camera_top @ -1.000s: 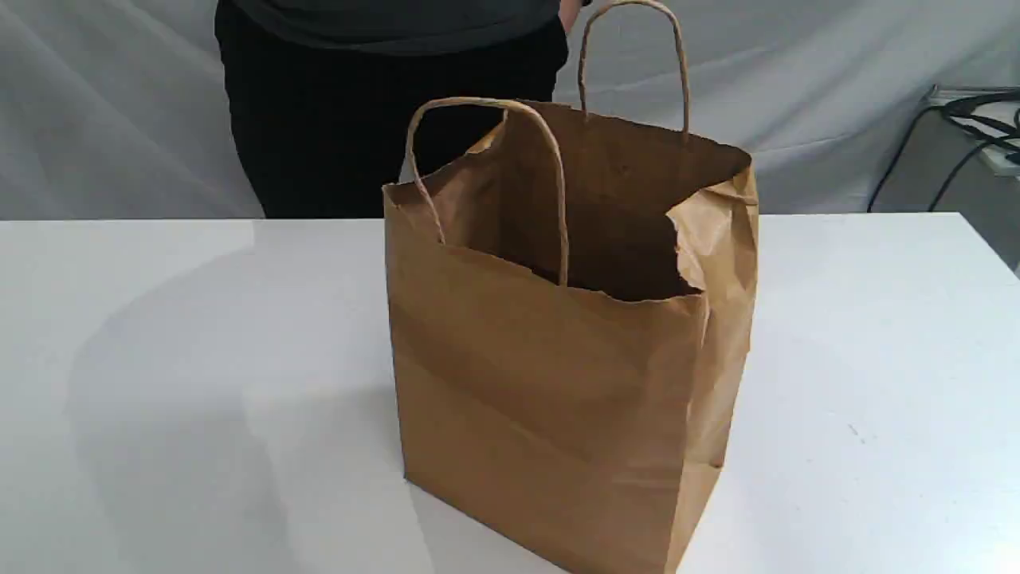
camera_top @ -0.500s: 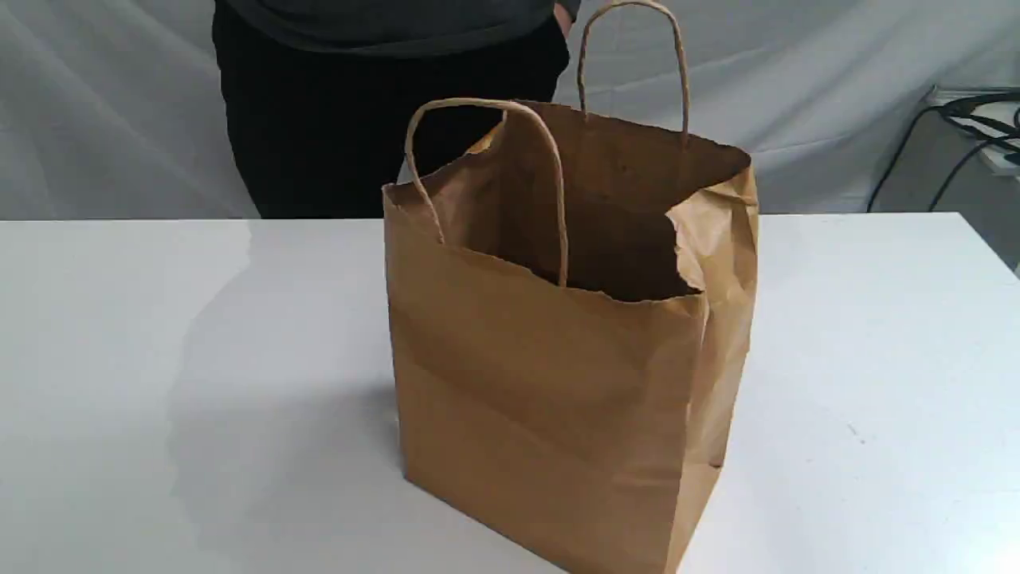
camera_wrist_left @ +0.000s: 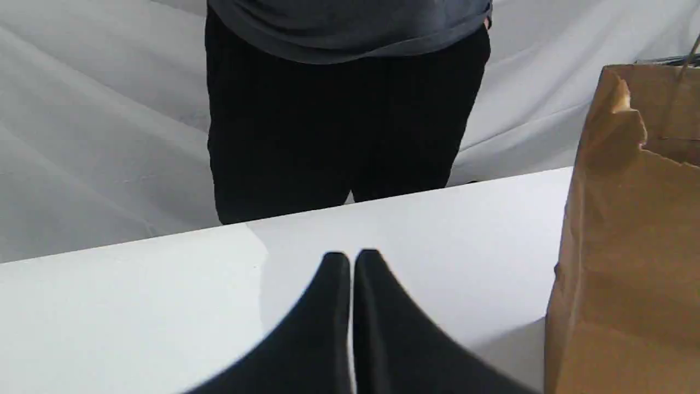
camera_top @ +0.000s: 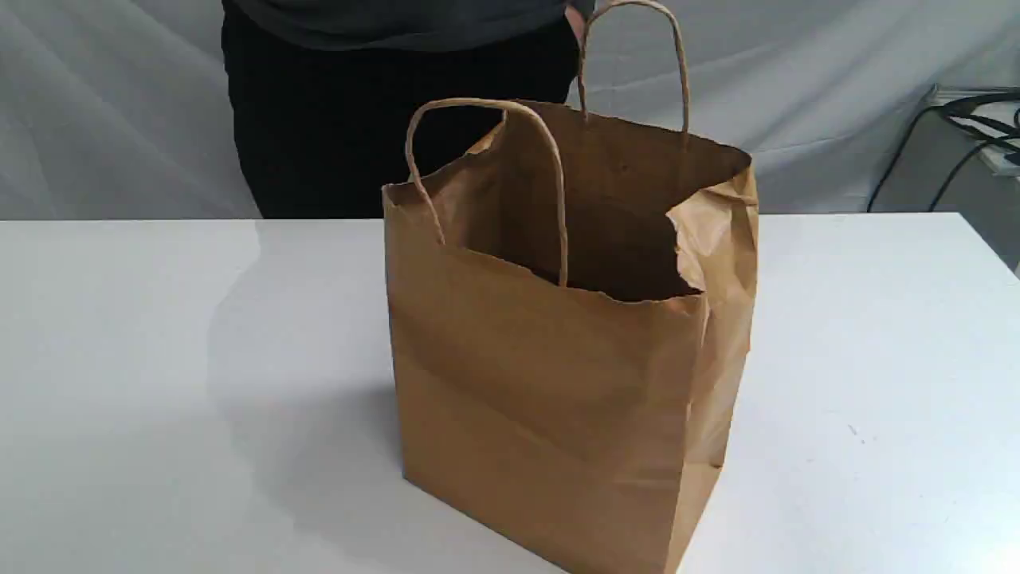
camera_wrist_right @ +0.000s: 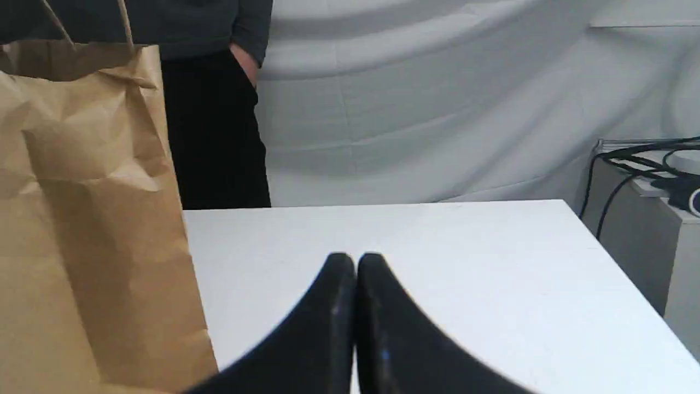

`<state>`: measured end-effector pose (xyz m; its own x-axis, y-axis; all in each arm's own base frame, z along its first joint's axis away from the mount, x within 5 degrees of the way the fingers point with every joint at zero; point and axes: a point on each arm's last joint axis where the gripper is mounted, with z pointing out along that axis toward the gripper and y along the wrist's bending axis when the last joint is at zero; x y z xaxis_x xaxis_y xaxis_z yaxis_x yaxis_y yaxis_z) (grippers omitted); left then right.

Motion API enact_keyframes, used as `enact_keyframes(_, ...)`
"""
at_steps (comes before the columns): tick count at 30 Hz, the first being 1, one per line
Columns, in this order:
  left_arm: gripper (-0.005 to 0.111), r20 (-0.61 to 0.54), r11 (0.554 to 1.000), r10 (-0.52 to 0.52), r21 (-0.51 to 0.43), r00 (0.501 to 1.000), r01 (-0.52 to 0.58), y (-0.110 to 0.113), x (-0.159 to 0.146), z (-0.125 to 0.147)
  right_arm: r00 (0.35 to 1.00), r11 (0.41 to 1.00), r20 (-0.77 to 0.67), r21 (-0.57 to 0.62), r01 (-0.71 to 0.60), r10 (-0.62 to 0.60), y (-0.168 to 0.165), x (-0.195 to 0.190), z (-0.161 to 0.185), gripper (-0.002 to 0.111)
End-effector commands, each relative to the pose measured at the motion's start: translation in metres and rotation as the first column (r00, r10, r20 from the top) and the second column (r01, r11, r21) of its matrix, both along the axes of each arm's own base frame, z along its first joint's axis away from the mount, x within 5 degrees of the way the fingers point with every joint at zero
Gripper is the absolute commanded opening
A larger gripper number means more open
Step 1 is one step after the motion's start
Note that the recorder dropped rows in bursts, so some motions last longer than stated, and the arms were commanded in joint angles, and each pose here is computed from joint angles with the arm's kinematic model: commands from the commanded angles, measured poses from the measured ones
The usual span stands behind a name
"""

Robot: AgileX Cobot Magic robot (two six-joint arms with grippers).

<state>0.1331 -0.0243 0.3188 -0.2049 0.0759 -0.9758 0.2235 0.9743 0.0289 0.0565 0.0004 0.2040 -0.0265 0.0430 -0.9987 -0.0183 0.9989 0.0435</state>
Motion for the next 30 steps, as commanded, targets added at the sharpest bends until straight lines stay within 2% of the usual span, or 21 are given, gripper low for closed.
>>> enact_keyframes(1, 0.0, 0.012, 1.0, 0.008, -0.003, 1.0, -0.008, 0.001, 0.0, 0.0, 1.0, 0.999, -0.006, 0.034, 0.005, -0.005, 0.0, 0.0, -0.002, 0.0)
enact_keyframes(26, 0.0, 0.013, 1.0, 0.008, -0.003, 1.0, -0.008, 0.001, -0.001, 0.001, 1.0, 0.999, -0.006, 0.034, 0.005, -0.005, 0.0, 0.0, -0.002, 0.0)
enact_keyframes(30, 0.0, 0.079, 1.0, 0.009, 0.003, 0.997, -0.009, 0.002, -0.013, 0.009, 1.0, 0.999, -0.006, 0.034, 0.005, -0.005, 0.0, 0.0, -0.002, 0.0)
